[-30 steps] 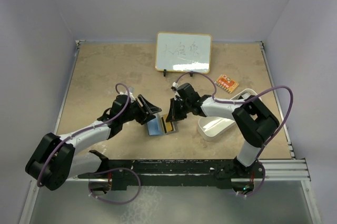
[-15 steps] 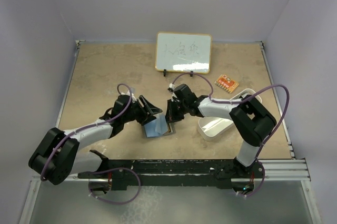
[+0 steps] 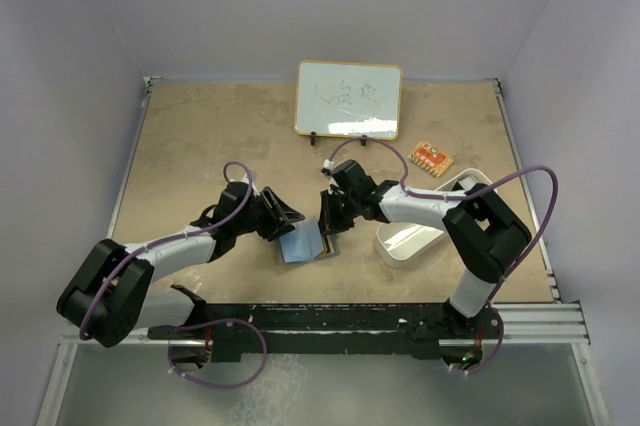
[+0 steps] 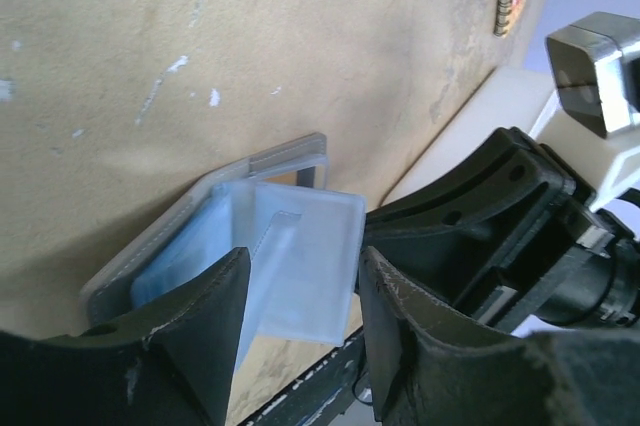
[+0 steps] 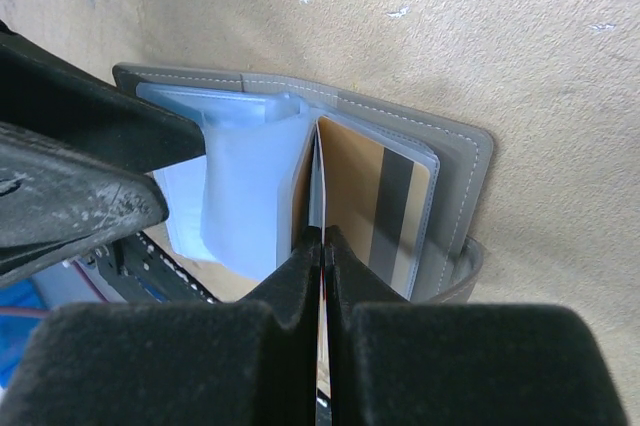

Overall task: Put the credit cards into the card holder
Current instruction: Turn over the card slot in the card holder.

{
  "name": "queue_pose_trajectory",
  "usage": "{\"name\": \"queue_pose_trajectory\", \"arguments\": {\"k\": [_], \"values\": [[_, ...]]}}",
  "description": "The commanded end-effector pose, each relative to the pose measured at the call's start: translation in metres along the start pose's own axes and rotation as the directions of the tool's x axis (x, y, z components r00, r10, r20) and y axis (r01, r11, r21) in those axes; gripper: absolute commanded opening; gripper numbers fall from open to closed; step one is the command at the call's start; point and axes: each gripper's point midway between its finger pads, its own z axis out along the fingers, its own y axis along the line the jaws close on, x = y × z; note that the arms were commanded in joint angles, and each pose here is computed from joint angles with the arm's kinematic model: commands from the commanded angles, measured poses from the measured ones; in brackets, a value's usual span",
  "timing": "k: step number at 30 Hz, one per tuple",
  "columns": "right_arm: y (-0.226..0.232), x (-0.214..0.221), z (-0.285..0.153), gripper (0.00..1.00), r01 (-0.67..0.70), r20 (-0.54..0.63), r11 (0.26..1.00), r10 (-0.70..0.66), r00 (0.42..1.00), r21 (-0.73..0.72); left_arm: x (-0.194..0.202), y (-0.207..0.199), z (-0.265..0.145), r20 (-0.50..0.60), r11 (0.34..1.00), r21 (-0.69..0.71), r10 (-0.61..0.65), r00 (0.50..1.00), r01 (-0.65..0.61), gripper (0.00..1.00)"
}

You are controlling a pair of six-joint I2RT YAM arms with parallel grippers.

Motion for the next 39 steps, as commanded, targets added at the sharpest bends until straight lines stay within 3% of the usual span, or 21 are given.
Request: {"name": "queue_pose_trajectory", "arguments": {"k": [1, 7, 39], "values": [[0.000, -0.005, -0.010, 0.00, 0.031, 0.031, 0.999, -0.032, 0.999, 0.024, -0.006, -0.001, -0.004, 0.037, 0.998, -0.017, 0.054, 0.998, -0.054, 0.44], [0.000, -0.005, -0.011, 0.00, 0.031, 0.033, 0.999, -0.032, 0.999, 0.027, -0.006, 0.008, -0.004, 0.037, 0.996, -0.061, 0.066, 0.997, -0.064, 0.37], [-0.007, -0.014, -0.024, 0.00, 0.037, 0.055, 0.996, -0.041, 0.998, 0.077, -0.009, 0.074, -0.001, 0.024, 0.933, -0.346, 0.120, 0.992, -0.104, 0.30]]}}
